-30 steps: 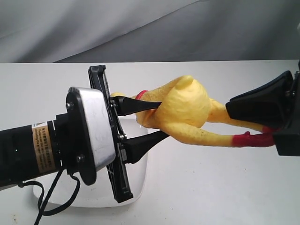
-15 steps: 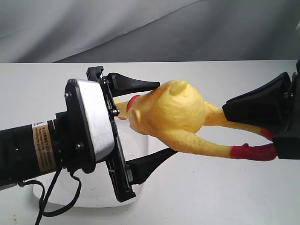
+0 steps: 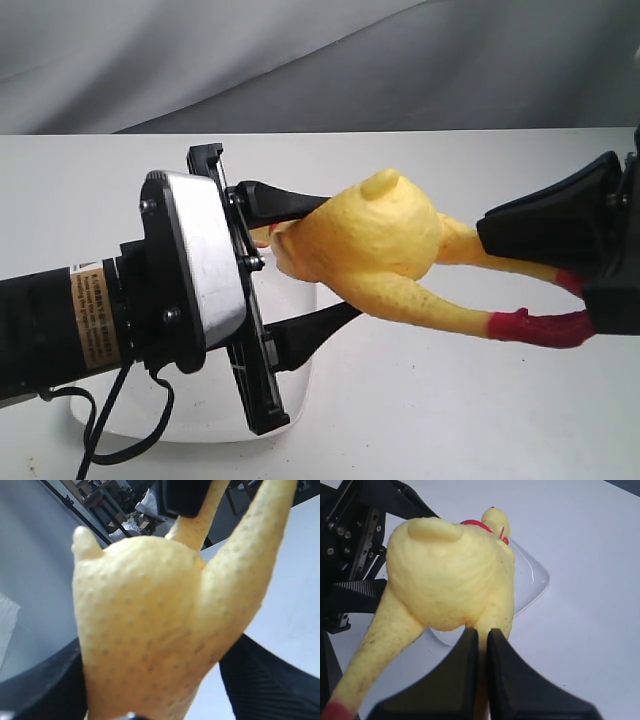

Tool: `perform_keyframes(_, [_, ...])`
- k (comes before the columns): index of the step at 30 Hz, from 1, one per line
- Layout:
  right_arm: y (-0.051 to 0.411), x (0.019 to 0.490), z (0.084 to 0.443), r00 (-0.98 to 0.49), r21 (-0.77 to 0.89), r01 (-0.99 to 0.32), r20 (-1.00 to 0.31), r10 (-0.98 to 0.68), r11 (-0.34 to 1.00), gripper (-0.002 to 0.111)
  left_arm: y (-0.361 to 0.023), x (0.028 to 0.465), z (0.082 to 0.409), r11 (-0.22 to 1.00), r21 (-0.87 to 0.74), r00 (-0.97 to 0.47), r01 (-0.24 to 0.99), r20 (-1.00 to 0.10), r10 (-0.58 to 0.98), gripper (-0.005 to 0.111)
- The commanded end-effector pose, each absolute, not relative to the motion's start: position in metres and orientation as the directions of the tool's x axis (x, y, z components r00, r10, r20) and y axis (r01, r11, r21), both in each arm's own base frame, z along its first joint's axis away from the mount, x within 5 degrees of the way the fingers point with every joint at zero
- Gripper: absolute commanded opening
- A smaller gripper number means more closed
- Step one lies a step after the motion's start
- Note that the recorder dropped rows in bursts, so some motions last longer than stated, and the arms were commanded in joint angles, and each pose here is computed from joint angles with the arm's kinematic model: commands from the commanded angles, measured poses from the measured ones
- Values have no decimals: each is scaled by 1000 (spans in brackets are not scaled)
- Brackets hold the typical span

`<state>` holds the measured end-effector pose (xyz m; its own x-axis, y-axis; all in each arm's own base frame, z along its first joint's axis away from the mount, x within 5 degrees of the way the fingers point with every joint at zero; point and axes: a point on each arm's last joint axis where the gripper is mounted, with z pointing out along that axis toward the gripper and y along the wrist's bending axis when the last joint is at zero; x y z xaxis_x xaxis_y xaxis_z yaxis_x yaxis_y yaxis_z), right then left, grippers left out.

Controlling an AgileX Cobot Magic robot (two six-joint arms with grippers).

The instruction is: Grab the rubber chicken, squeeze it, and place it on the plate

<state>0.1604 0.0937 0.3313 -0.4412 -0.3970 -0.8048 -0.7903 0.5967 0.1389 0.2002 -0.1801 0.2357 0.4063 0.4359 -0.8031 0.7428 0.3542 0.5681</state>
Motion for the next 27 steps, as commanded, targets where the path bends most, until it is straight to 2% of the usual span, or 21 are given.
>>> perform_keyframes(1, [95,159,334,-433,149,-793,-819,-376,590,0,-181,200,239,371,551,396,748,-818,417,14])
perform_keyframes(3, [95,159,334,-433,149,-793,-819,-376,590,0,-182,199,238,344,570,418,746,-803,425,0])
perform_keyframes(14, [95,159,334,-433,149,-793,-819,-376,590,0,-182,198,237,337,570,419,749,-802,426,2])
perform_keyframes(16, [95,159,334,-433,149,-793,-819,-376,590,0,-182,199,236,340,558,396,757,-806,439,9])
perform_keyframes(18, [95,159,334,-433,149,-793,-819,-376,590,0,-181,200,233,338,557,382,759,-800,462,22])
perform_keyframes(22, [95,159,334,-433,149,-793,-819,-376,590,0,-179,201,232,344,549,361,761,-800,479,68])
perform_keyframes(24, [95,159,334,-433,149,-793,-819,-376,590,0,-178,203,233,392,515,320,763,-827,463,84])
perform_keyframes(27, [95,159,334,-433,149,-793,-819,-376,590,0,-176,206,234,462,458,256,760,-864,434,90])
